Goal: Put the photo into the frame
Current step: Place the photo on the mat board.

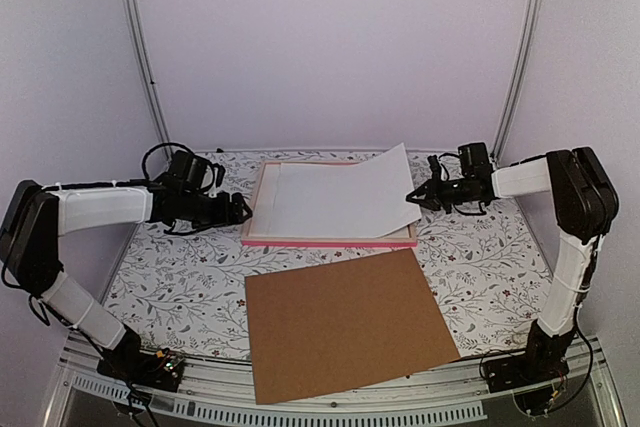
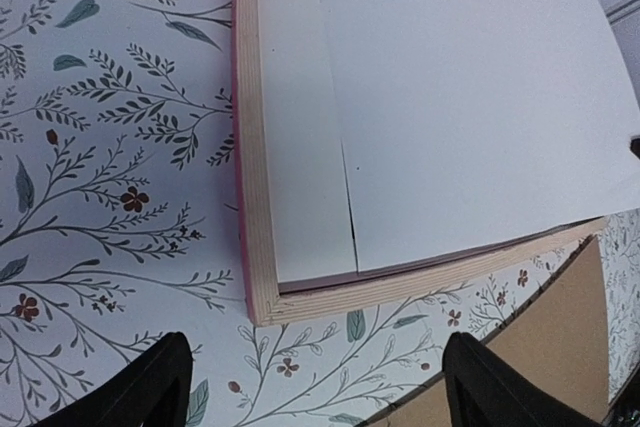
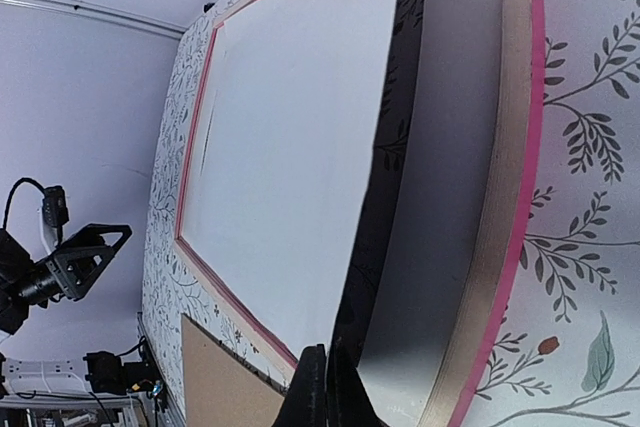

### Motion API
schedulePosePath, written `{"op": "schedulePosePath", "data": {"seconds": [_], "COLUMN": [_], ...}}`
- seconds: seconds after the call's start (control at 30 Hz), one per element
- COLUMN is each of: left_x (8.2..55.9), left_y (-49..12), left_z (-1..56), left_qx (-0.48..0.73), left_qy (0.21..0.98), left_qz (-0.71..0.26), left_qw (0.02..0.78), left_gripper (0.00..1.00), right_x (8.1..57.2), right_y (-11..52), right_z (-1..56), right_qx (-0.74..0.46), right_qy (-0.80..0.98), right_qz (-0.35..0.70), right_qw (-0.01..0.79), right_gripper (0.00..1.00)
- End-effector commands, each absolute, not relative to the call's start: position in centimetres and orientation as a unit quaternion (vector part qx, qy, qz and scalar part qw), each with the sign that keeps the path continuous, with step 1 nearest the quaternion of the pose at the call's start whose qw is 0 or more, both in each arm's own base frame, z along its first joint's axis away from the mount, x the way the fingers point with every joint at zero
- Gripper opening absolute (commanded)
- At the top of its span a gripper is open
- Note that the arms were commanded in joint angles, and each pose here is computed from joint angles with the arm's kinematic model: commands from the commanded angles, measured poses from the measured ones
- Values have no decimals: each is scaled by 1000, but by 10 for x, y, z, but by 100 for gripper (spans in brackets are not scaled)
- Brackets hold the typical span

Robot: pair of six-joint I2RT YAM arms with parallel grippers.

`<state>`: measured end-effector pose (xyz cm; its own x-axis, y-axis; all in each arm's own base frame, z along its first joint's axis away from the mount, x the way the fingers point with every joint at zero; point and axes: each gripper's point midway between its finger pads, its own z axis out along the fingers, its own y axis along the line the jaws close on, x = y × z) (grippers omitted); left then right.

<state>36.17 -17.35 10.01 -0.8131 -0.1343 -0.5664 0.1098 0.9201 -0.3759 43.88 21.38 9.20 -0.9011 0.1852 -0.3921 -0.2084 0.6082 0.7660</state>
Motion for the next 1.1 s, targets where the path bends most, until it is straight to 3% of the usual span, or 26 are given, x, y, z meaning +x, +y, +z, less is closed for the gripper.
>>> {"op": "schedulePosePath", "data": {"seconds": [0.0, 0.5, 1.07], "left_x": [372, 377, 389], "left_y": [-168, -170, -158], "left_z": [108, 92, 102], "left_qx": [-14, -18, -51], "left_qy": [927, 929, 917], "left_qz": [-195, -196, -201], "left_qw": [321, 313, 340], "left_gripper": [89, 91, 94], "right_x": [448, 449, 427], "right_y": [228, 240, 299], "right_z": [97, 108, 303], "right_qx": [-22, -12, -101], "right_qy": [856, 857, 757], "right_qz": [461, 466, 582], "right_qw": [235, 220, 277], "right_gripper": [0, 0, 0]}}
